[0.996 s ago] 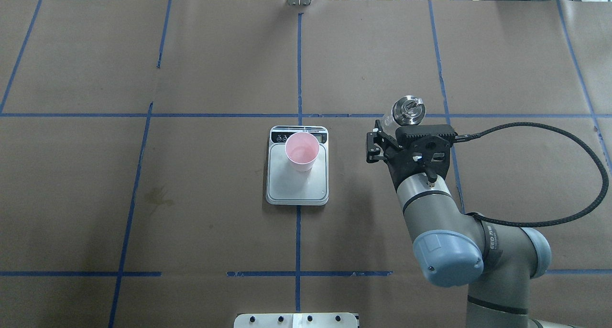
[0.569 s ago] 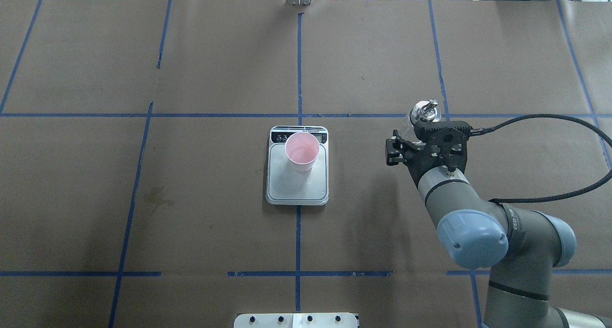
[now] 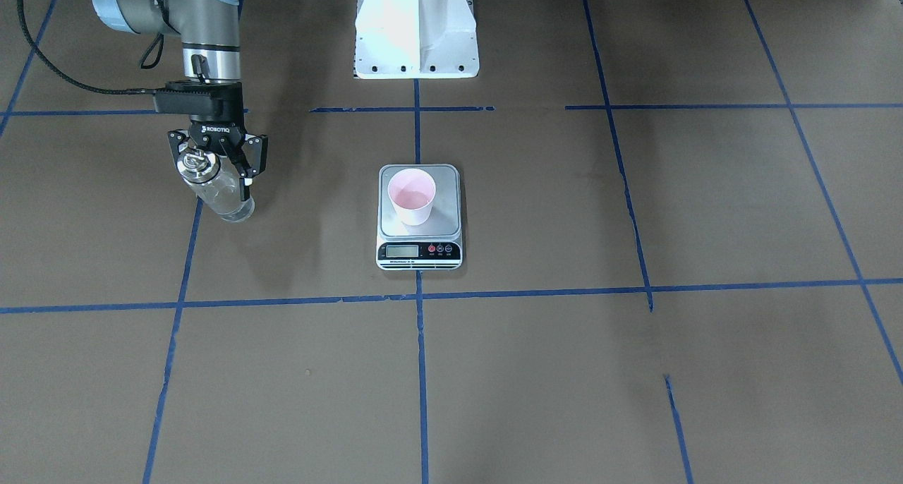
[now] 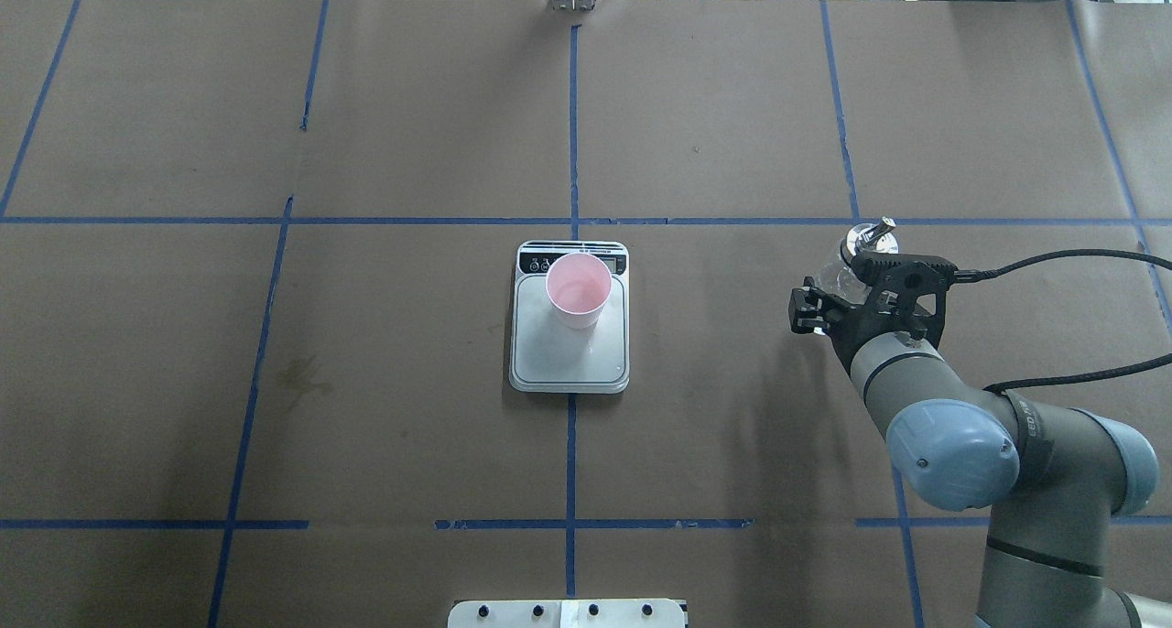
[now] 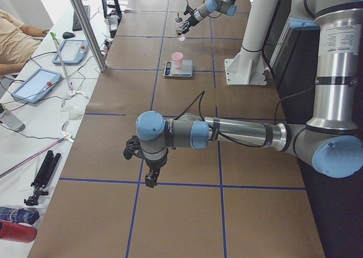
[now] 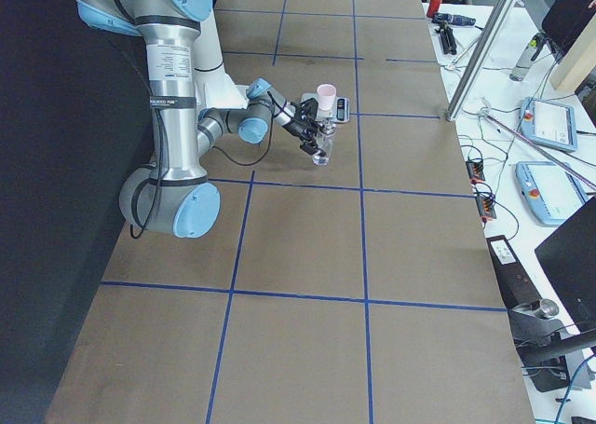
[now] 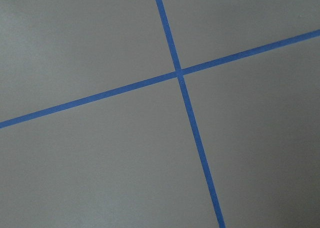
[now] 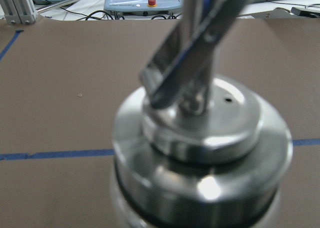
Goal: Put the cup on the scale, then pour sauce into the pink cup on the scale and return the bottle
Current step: 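Lower the bottle with the right gripper to its original spot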
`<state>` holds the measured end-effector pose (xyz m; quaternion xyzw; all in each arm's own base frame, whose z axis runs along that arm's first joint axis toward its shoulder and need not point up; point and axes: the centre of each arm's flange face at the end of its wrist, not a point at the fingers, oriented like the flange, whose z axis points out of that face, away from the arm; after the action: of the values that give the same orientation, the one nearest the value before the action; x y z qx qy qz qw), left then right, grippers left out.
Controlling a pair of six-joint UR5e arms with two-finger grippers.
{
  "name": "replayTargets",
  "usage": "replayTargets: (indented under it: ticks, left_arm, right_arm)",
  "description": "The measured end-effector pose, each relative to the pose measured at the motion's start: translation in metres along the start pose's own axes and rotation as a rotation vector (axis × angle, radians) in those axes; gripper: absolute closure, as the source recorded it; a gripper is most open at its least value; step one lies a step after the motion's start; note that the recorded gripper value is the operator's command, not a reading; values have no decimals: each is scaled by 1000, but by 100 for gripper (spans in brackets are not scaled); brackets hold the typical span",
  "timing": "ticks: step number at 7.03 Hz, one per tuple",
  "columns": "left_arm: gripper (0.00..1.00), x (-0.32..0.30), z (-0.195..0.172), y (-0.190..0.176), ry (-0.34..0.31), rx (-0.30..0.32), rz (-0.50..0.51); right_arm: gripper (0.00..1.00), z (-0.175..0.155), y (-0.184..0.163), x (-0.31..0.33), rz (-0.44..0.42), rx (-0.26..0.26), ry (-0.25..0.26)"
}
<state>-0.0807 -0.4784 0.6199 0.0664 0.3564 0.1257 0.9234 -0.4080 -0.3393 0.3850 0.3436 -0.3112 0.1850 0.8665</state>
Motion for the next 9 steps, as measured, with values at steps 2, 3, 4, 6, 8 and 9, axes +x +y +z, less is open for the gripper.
replayTargets:
  ticks: [2, 3, 4, 6, 8, 9]
  left_arm:
    - [0, 0, -1, -1, 0, 1, 2]
    - [0, 1, -1, -1, 0, 2, 3]
    - [0, 1, -1, -3, -1, 3, 4]
    - [0, 2, -3, -5, -2, 6, 5]
    - [0, 2, -3, -5, -2, 6, 5]
    - [0, 2, -3, -6, -2, 7, 6]
  right_arm:
    - [100, 8, 8, 18, 16, -12, 35]
    - [100, 12, 11, 24, 17, -14, 48]
    - [100, 17, 15, 27, 14, -15, 58]
    - [99, 20, 18, 28, 13, -16, 64]
    - [87, 21, 19, 28, 12, -13, 66]
    - [86, 21, 19, 29, 10, -12, 68]
